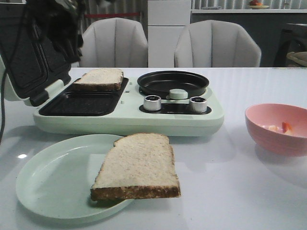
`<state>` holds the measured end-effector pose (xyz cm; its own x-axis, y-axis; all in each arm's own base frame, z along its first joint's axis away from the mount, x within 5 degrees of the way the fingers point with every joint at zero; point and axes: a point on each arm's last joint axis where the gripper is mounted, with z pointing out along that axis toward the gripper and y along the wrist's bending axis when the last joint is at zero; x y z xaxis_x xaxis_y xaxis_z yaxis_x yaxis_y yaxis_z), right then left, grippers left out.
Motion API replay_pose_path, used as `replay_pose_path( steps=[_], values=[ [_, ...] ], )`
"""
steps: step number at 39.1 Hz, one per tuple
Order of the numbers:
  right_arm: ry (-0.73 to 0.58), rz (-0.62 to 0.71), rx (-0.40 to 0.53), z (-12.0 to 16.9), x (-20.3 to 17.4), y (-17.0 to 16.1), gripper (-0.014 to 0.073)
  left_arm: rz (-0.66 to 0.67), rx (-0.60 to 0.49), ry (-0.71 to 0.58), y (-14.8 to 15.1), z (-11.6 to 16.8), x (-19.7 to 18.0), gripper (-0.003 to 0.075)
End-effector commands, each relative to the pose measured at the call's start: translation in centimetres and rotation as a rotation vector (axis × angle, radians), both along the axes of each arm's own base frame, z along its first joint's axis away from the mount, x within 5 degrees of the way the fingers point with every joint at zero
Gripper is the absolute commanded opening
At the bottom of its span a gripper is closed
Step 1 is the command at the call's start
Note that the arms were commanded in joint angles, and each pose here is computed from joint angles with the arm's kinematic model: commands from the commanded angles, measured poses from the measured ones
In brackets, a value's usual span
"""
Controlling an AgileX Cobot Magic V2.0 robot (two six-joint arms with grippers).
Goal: Make breakfast with bread and shrimp
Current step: 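Withdraw the left gripper from the sandwich maker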
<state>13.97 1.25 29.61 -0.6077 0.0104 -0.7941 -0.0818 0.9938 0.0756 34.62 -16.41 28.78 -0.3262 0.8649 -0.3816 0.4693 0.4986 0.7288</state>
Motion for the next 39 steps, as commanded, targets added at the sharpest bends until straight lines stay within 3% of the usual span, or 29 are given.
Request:
replay_pose_path(
  steps=[1,6,9,17,27,39],
  values=[
    [-0.101,-0.009,0.001,1.6,0.6,-0.1,0.0591,0.027,-0.205,-0.002,1.1,5.7,-3.4,0.0424],
    [-0.101,-0.009,0.001,1.6,0.6,-0.1,0.0591,0.041,-0.498,-0.002,2.5,10.4,-7.8,0.0424],
    [-0.101,-0.009,0.001,1.6,0.6,-0.1,0.0591,0.028,-0.618,-0.023,3.7,12.7,-10.5,0.0424],
    [-0.101,-0.009,0.001,1.6,0.6,-0.1,0.0591,-0.020,-0.890,-0.005,6.3,14.3,-17.2,0.0424],
    [-0.102,-0.009,0.002,1.6,0.6,-0.1,0.0591,-0.057,-1.001,-0.016,9.1,11.4,-22.6,0.0424],
    [-0.084,-0.009,0.037,1.5,0.5,0.1,0.0591,-0.052,-0.986,-0.010,11.1,6.8,-25.7,0.0424]
  ],
)
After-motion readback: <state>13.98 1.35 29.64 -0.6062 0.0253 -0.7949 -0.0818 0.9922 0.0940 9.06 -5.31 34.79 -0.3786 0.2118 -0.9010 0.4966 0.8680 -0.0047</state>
